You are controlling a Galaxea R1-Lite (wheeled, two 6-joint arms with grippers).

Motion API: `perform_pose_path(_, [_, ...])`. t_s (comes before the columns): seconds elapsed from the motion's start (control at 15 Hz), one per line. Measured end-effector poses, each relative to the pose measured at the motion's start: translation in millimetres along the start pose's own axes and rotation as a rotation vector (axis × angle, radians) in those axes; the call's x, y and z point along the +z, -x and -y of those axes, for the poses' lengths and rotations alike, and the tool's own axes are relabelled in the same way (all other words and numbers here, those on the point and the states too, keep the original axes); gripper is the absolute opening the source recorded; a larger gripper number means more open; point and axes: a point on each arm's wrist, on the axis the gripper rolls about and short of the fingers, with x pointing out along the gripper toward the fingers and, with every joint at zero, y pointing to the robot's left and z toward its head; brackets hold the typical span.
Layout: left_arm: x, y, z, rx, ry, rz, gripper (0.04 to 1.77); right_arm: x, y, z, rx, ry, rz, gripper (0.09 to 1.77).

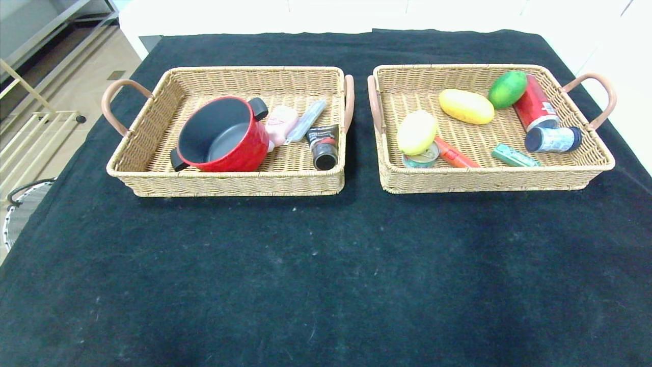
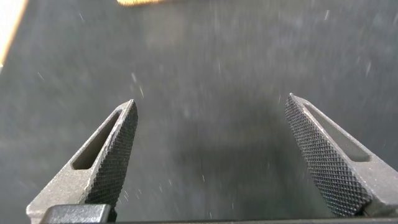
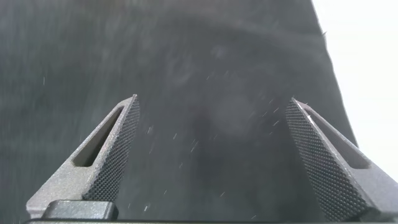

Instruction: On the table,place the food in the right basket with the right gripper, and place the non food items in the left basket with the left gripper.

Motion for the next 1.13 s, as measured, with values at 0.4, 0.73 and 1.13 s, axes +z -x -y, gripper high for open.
perform_pose_path(0.4, [-8,-2,-0.1,0.021,0.035,-0.03,1.72,-18,-5,-4,0.072,-0.056,-0.059,1.71])
perform_pose_path(0.73, [-12,-3,-1.1,0.071,0.011,-0.046,1.72,-19,-5,-5,0.072,-0.064,-0.064,1.71])
perform_pose_path(1.13, [-12,-3,-1.4,0.084,0.077,-0.039,1.72,-19,-5,-5,0.072,-0.063,-0.064,1.71])
